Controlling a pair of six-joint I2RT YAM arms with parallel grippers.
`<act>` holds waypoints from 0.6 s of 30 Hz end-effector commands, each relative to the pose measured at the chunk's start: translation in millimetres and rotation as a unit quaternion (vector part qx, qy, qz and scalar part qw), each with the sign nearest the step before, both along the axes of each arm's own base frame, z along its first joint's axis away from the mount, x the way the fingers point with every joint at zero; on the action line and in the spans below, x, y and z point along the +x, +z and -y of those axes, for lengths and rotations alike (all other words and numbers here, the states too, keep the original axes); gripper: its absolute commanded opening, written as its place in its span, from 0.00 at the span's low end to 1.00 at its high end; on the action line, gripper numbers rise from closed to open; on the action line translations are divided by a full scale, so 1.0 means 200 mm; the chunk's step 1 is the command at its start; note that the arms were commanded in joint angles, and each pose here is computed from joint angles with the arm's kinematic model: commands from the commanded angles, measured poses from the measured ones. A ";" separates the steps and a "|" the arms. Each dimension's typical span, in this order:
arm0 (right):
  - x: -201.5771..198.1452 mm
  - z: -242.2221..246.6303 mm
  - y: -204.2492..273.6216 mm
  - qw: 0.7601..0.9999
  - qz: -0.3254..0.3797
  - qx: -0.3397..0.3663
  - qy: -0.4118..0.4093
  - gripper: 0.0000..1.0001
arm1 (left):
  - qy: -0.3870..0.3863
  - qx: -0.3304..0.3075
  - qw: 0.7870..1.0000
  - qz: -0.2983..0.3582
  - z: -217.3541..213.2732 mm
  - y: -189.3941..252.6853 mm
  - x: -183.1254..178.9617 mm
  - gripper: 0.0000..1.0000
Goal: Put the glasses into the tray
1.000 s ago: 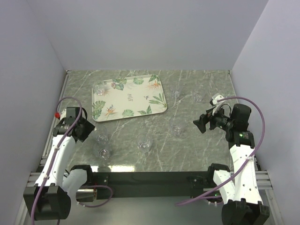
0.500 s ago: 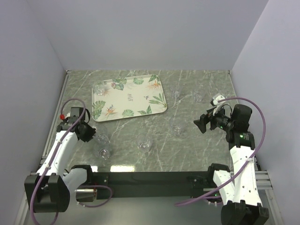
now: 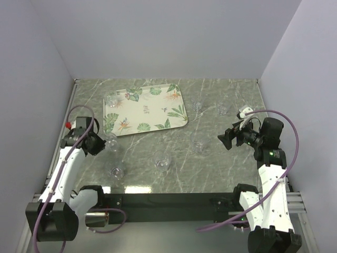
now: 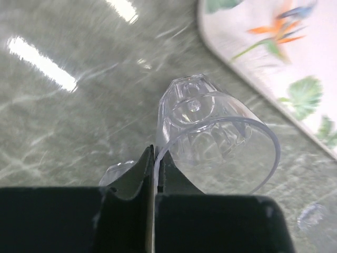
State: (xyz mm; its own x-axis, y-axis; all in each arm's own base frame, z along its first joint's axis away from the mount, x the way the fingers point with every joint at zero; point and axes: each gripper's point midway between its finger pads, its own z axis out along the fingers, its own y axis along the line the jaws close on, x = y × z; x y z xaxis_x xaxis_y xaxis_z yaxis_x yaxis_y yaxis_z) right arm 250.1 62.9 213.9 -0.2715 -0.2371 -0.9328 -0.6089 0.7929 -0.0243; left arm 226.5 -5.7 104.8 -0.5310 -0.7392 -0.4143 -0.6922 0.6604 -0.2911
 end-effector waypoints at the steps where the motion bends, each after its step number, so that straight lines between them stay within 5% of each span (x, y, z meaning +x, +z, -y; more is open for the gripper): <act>1: 0.01 0.01 0.03 1.000 0.020 -0.004 -0.004 0.99 | -0.043 0.014 0.994 0.101 0.01 0.25 0.18 0.00; 11: 0.01 0.01 0.04 1.000 0.022 -0.004 -0.002 0.99 | -0.152 -0.013 0.961 0.229 0.07 0.47 0.58 0.00; 18: 0.01 0.01 0.04 1.000 0.024 -0.005 -0.003 0.99 | -0.153 0.005 0.971 0.184 -0.05 0.33 0.83 0.00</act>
State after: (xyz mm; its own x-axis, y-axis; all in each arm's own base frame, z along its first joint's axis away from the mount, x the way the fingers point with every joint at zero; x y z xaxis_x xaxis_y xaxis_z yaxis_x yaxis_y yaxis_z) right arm 249.2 62.9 215.7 -0.2639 -0.2384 -0.9346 -0.6084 0.7931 -0.0305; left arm 356.3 -0.2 142.6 -0.5801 -0.6152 -0.5339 -0.4112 0.7870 -0.4599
